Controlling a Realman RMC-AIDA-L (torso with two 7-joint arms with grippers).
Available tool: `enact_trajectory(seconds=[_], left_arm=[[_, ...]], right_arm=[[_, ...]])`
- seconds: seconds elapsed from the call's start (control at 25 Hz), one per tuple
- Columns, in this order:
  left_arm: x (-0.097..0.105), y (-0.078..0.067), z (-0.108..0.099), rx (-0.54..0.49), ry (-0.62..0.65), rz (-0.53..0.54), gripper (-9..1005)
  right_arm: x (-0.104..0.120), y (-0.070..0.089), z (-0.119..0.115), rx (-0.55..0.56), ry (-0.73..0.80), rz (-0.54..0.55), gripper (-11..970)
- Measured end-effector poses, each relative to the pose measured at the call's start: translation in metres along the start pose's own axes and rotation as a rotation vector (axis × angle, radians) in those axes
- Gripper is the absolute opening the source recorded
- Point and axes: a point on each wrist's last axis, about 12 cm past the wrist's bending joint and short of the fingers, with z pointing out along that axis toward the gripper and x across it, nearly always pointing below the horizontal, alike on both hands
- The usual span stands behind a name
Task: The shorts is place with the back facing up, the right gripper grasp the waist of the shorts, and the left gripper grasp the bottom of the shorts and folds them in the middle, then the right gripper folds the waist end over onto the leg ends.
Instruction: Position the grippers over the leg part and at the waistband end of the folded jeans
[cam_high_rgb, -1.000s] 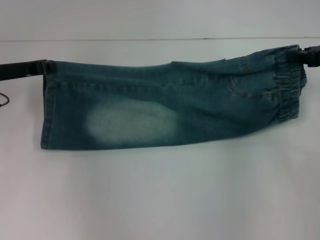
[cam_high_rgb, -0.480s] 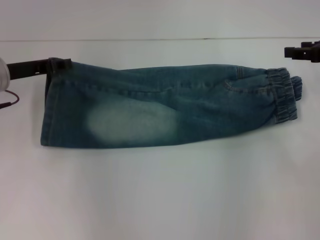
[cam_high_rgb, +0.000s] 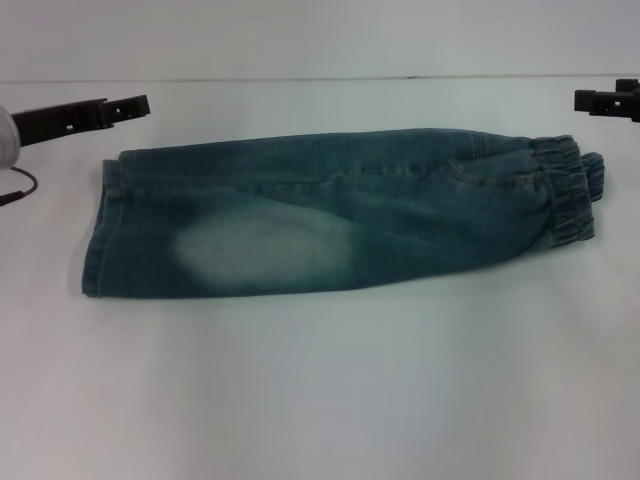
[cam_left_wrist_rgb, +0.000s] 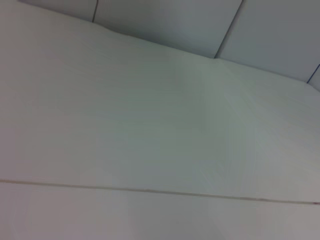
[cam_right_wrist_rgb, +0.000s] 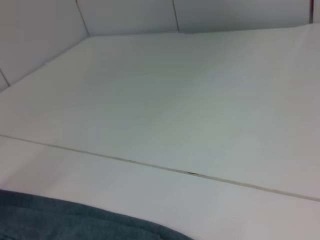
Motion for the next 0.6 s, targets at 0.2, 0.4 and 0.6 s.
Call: enact_trajectory(seconds=[0.2,0.4,0.6], left_arm=[[-0.002,0.000,0.000,-0.011,-0.026,-0.008,894],[-0.003,-0.002,-0.005,0.041,-0.083,-0.063,923],[0.002,-0.012,-0.013,0.182,-0.105,-0.088,921]], right_arm=[[0.002,0.000,-0.001,-0.001,-0.004,-0.001,787],[0.010,-0.001,-0.008,-0.015,-0.057,0.033,786],[0.032,-0.003,-0.025,-0.052,-0.133,0.119,784]])
